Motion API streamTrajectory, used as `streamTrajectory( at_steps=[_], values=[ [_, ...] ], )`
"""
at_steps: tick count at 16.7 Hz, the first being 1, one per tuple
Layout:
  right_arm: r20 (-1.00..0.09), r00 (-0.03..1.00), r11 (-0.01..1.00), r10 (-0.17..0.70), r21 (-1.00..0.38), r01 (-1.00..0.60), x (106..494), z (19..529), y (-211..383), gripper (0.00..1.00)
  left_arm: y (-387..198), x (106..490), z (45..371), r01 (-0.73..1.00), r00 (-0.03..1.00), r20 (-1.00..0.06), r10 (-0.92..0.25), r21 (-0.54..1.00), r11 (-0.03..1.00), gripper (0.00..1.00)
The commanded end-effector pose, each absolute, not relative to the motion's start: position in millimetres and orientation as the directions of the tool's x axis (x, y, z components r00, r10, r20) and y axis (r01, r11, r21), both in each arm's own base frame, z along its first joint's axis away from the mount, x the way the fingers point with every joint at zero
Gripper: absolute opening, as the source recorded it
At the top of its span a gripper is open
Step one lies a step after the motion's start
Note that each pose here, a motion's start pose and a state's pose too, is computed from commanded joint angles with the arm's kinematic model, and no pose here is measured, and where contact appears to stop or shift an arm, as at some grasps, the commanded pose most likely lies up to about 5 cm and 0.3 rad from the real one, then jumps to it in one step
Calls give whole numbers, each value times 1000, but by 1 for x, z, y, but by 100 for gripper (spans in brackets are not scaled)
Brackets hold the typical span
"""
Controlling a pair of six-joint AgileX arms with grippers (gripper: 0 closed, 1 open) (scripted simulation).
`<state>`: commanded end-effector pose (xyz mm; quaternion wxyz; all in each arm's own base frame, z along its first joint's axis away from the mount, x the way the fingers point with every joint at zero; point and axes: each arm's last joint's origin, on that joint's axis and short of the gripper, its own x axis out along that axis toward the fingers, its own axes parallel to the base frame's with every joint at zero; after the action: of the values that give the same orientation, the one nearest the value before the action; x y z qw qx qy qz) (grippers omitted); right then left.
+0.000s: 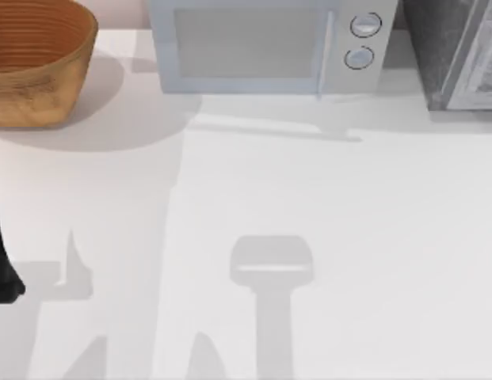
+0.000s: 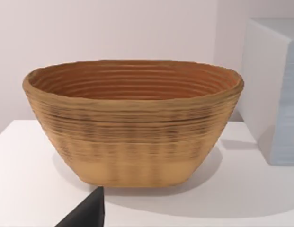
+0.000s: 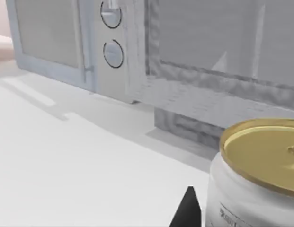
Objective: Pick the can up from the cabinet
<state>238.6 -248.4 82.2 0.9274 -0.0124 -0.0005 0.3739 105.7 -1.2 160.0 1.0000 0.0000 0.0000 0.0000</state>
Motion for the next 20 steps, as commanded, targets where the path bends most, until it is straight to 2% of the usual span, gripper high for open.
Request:
streamTrajectory(
  at_steps=[4,10,11,20],
  values=[
    [1,719,719,695,-1,-695,232,52,-256,0,-1,106,160,0,1000,0,0,0,1000,100],
    [1,720,720,694,0,-694,232,50,-257,0,-1,106,160,0,1000,0,0,0,1000,100],
    [-8,775,774,632,47,-631,245,45,-268,0,-1,106,160,0,1000,0,0,0,1000,100],
    [1,720,720,694,0,-694,249,44,-240,0,-1,106,160,0,1000,0,0,0,1000,100]
  ],
)
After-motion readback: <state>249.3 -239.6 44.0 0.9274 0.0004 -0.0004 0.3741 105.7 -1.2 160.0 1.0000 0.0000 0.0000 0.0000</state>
